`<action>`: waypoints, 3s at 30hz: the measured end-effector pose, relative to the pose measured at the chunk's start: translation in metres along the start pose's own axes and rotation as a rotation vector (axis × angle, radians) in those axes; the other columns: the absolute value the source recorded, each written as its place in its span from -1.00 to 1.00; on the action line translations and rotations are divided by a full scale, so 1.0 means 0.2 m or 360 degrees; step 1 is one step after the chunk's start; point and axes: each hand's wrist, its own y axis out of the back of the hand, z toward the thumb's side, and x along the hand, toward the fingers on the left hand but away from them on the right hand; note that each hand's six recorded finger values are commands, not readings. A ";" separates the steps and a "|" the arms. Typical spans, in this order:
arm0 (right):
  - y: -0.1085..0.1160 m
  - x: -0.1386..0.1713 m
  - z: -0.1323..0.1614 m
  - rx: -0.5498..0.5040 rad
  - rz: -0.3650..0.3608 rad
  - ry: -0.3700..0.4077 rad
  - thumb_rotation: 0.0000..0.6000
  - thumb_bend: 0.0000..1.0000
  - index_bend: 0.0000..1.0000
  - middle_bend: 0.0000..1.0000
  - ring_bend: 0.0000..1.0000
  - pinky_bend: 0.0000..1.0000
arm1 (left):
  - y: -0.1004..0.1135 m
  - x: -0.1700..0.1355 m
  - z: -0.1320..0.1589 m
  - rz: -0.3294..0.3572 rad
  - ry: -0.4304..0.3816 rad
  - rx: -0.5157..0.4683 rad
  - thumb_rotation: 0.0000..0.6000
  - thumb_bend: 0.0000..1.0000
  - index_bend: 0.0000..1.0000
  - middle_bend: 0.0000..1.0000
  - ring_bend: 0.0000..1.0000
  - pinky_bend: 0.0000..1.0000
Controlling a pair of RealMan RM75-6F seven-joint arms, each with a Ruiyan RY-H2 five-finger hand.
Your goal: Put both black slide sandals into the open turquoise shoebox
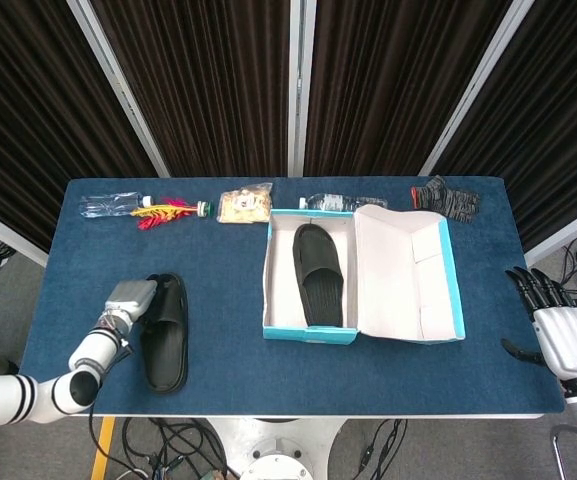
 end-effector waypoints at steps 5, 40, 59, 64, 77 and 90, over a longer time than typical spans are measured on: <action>0.01 0.01 0.00 0.0002 -0.0008 -0.0002 1.00 -0.84 -1.00 -0.88 -1.00 -0.69 | -0.02 0.01 0.00 0.0035 -0.0010 -0.0097 1.00 -1.00 0.09 0.11 0.52 0.48; 0.03 0.01 0.04 0.0043 0.0003 0.0002 1.00 -0.84 -1.00 -0.88 -1.00 -0.67 | 0.77 0.19 0.75 0.0322 -0.1045 -0.1339 1.00 -1.00 0.15 0.13 0.27 0.58; 0.03 0.00 0.03 0.0046 0.0015 -0.0016 1.00 -0.84 -1.00 -0.88 -1.00 -0.66 | 0.58 0.40 1.00 0.0384 -0.1030 -0.1222 1.00 -1.00 0.15 0.12 0.24 0.52; 0.03 0.00 0.03 0.0050 0.0014 -0.0017 1.00 -0.84 -1.00 -0.88 -1.00 -0.65 | 0.54 0.42 0.98 0.0481 -0.1034 -0.1094 1.00 -1.00 0.16 0.12 0.22 0.50; 0.03 0.00 0.03 0.0046 0.0017 -0.0017 1.00 -0.84 -1.00 -0.88 -1.00 -0.65 | 0.40 0.43 0.99 0.0462 -0.1068 -0.0946 1.00 -1.00 0.16 0.12 0.05 0.45; 0.03 0.01 0.03 0.0040 0.0011 -0.0011 1.00 -0.84 -1.00 -0.88 -1.00 -0.65 | 0.34 0.43 1.00 0.0420 -0.0997 -0.0734 1.00 -1.00 0.15 0.11 -0.32 -0.02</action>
